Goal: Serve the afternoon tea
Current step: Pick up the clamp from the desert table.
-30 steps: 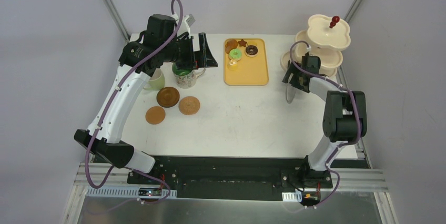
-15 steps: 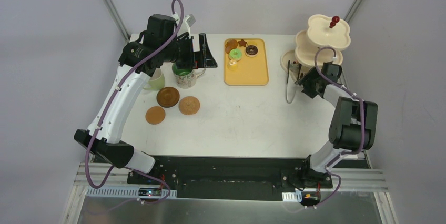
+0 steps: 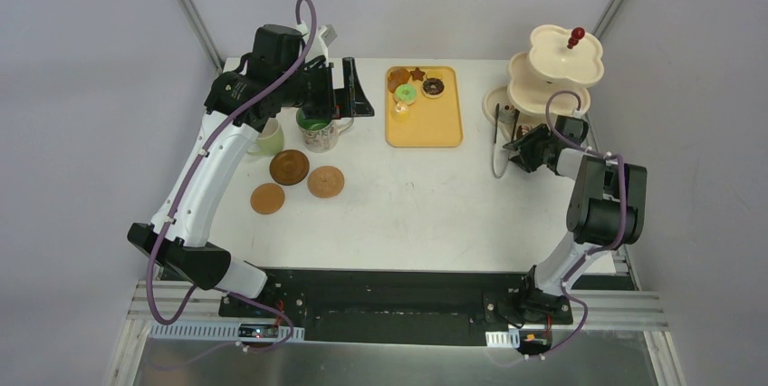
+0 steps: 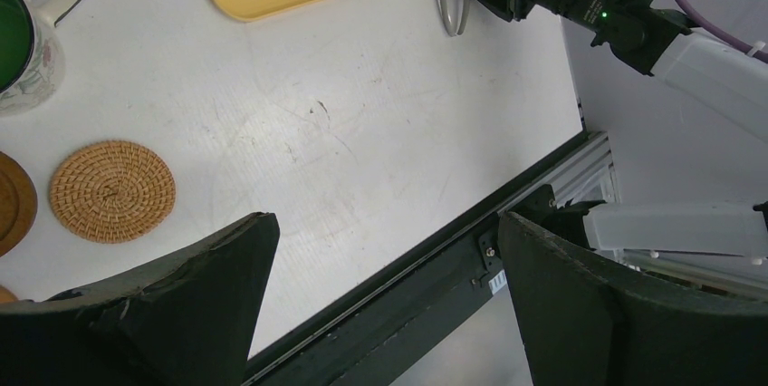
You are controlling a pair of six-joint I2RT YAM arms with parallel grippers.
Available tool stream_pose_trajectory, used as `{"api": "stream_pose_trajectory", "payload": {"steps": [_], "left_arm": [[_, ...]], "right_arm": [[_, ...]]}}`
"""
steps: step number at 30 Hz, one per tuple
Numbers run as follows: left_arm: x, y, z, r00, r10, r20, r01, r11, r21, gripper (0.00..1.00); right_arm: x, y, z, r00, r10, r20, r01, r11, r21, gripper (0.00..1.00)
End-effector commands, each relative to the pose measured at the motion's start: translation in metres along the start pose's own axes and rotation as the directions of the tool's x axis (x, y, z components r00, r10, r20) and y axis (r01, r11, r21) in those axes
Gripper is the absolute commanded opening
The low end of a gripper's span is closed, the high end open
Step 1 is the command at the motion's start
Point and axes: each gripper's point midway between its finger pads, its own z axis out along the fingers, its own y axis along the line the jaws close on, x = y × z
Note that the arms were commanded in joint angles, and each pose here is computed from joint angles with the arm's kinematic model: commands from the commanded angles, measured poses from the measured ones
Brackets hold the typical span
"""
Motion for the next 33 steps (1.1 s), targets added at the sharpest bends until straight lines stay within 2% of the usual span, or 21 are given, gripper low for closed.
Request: {"api": "stream_pose_trajectory", "payload": {"steps": [1, 7, 13, 27, 33], "left_arm": [[-0.009, -0.002, -0.014, 0.999, 0.024, 0.049, -0.024, 1.000, -0.002, 0.97], [-0.011, -0.002, -0.012, 0.999, 0.025, 0.046, -0.025, 1.000, -0.002, 0.97], [-0.012, -0.002, -0.013, 0.998, 0.028, 0.047, -0.028, 1.000, -0.006, 0.97], [-0.011, -0.001, -0.011, 0.999, 0.020, 0.043, -0.020, 1.000, -0.006, 0.97], [-0.010, -0.002, -0.010, 0.999, 0.015, 0.040, -0.015, 1.000, -0.001, 0.97]], "right_arm": [[-0.007, 0.014, 0.007, 1.000, 0.030, 0.008, -0.030, 0.998, -0.060, 0.46], [-0.011, 0.018, 0.014, 0.999, 0.040, 0.004, -0.040, 0.997, -0.067, 0.34], [-0.022, 0.032, 0.003, 0.999, 0.025, 0.036, -0.021, 0.996, -0.092, 0.21], [-0.017, 0.040, -0.010, 0.996, -0.074, 0.042, 0.079, 0.987, -0.141, 0.10], [-0.020, 0.040, -0.009, 0.979, -0.200, 0.048, 0.203, 0.978, -0.044, 0.10]]}}
